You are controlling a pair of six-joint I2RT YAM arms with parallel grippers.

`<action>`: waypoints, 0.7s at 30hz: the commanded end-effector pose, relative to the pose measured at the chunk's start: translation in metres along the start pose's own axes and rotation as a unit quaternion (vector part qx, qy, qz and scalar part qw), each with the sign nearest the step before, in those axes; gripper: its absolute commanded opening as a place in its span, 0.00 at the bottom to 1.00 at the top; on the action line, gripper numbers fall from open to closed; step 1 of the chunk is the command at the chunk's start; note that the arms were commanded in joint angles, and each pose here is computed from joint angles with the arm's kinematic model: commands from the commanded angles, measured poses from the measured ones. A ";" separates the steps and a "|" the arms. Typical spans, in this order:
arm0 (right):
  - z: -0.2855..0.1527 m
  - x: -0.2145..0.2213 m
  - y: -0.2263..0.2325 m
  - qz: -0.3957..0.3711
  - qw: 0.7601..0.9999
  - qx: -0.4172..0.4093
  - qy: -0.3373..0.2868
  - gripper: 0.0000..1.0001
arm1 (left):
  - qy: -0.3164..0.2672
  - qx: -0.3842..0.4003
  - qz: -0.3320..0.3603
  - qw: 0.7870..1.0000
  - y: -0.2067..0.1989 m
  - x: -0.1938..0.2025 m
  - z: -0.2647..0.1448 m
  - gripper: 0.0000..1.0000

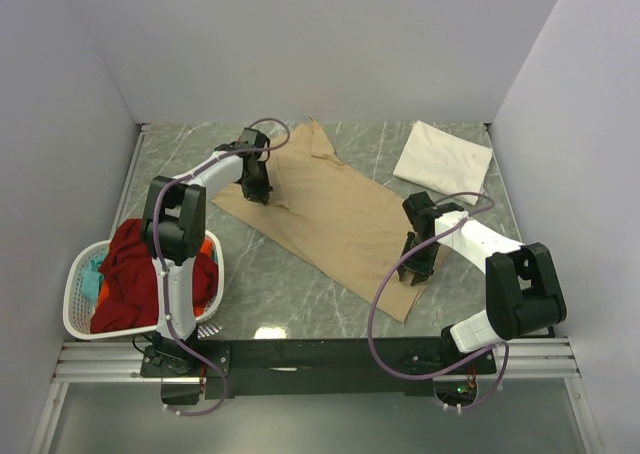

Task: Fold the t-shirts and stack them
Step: Fold the tshirt

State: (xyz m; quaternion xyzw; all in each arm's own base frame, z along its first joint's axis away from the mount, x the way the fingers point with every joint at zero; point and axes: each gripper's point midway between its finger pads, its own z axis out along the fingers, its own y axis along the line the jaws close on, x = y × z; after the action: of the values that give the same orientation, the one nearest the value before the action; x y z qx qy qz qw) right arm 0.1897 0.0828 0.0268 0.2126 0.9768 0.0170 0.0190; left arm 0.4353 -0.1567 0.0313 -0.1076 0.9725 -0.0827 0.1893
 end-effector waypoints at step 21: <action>-0.002 -0.001 -0.010 -0.009 1.000 0.015 -0.010 0.39 | -0.051 0.080 0.051 0.994 -0.095 -0.032 -0.009 0.00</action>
State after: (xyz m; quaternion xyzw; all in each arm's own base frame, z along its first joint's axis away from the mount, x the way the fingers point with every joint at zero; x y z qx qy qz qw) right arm 0.1855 0.0799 0.0240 0.2073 0.9781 0.0110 0.0148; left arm 0.4662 -0.2228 0.0562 -0.0553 0.9627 -0.1227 0.2345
